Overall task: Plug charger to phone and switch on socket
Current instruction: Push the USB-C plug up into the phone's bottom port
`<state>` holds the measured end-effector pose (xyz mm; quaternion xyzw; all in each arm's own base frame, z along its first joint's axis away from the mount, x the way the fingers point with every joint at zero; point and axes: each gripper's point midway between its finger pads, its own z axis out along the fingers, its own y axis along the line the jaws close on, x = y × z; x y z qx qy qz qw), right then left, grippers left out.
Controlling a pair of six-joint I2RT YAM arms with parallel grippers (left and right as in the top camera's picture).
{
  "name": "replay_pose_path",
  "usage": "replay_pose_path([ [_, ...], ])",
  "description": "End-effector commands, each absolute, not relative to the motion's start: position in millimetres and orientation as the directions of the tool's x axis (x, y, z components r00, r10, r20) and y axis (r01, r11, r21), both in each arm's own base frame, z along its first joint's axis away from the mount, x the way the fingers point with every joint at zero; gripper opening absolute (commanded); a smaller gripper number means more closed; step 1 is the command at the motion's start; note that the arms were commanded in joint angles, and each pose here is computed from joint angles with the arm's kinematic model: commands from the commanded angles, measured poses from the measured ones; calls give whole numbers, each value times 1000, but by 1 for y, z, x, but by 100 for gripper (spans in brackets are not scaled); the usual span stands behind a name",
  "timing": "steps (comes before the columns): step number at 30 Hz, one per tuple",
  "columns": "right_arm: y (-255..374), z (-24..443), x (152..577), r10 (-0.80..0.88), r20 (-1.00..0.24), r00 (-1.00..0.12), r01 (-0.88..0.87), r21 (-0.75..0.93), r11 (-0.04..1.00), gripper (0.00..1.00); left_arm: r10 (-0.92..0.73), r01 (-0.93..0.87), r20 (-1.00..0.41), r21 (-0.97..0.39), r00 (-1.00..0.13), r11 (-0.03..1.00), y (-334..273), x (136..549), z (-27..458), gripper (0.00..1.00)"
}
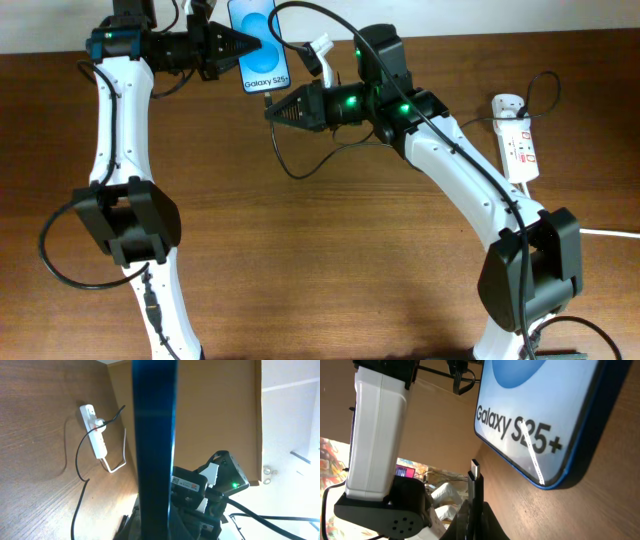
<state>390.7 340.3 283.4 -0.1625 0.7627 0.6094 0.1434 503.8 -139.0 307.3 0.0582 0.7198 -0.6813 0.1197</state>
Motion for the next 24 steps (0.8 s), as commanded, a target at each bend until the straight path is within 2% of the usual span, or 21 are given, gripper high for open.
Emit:
replay_pose_path([
  [1,342,267,391,-75,-367,-927,-374,895,244,4,-63,291,-292,-957,-954,16,-139,493,333,0],
  [24,337,269,400,-47,-391,-919,-389,885,254,4,-51,292,-292,-956,-955,12,-145,491,333,0],
])
